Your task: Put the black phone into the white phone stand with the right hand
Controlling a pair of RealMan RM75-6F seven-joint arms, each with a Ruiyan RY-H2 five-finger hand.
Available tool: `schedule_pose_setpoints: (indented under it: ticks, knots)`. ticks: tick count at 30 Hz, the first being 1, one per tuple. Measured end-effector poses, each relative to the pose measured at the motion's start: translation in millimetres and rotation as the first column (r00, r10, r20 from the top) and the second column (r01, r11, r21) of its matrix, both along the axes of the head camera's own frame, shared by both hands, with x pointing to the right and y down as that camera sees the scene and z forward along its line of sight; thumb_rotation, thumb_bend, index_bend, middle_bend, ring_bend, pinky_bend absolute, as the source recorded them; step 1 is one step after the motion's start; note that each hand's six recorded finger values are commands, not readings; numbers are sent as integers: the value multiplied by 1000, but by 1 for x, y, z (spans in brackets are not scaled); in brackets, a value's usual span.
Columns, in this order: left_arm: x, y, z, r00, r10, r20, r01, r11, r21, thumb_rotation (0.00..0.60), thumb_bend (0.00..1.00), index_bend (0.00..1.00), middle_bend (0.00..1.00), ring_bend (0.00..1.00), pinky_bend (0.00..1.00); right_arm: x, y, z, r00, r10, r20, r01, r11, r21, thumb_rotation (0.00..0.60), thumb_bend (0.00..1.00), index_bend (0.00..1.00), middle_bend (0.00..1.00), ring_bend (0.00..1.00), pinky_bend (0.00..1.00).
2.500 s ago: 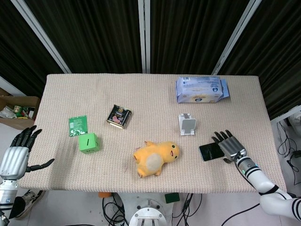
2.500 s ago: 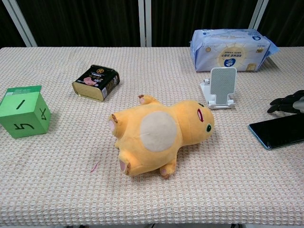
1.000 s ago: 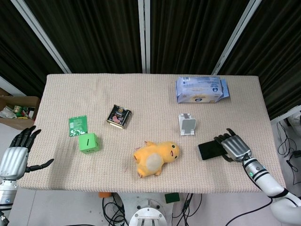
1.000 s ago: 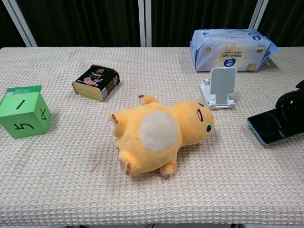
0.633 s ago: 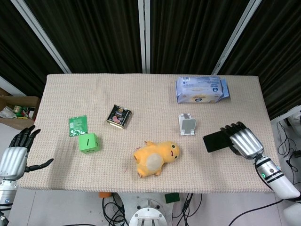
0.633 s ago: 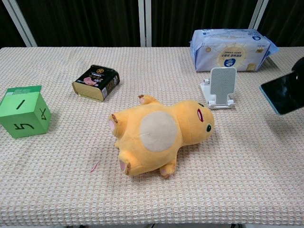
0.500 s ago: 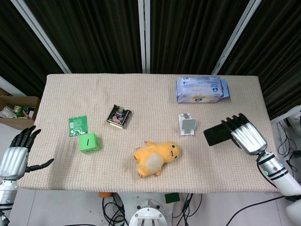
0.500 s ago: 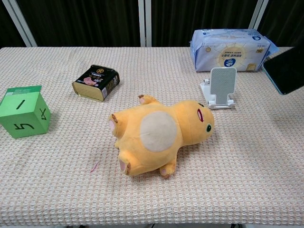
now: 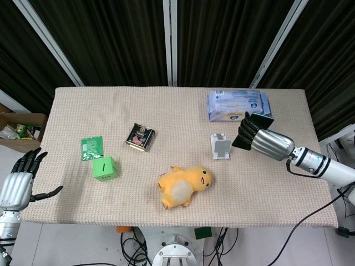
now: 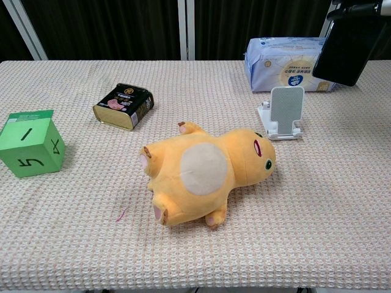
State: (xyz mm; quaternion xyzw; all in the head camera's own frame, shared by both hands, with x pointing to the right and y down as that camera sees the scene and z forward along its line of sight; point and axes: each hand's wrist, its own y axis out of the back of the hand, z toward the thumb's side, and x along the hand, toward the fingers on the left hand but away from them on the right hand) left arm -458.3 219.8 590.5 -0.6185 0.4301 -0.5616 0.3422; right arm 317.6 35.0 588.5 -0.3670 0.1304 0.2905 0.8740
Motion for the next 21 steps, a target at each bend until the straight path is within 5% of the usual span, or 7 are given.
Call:
schedule_pose_setpoints:
  ticks: [8,21]
  knots:
    - [-2,-3,0,1000,-7,10,7,1000,7,354,73,109,43,16,139,-21,-3,14,982,-188,-19,185,979,-88,600,628,151,530,535,53]
    - [-5,-1,0,1000,-12,18,12,1000,8,360,73,108,43,16,139,-40,-6,45,971,-232,-60,227,970,-87,600,627,152,529,524,0]
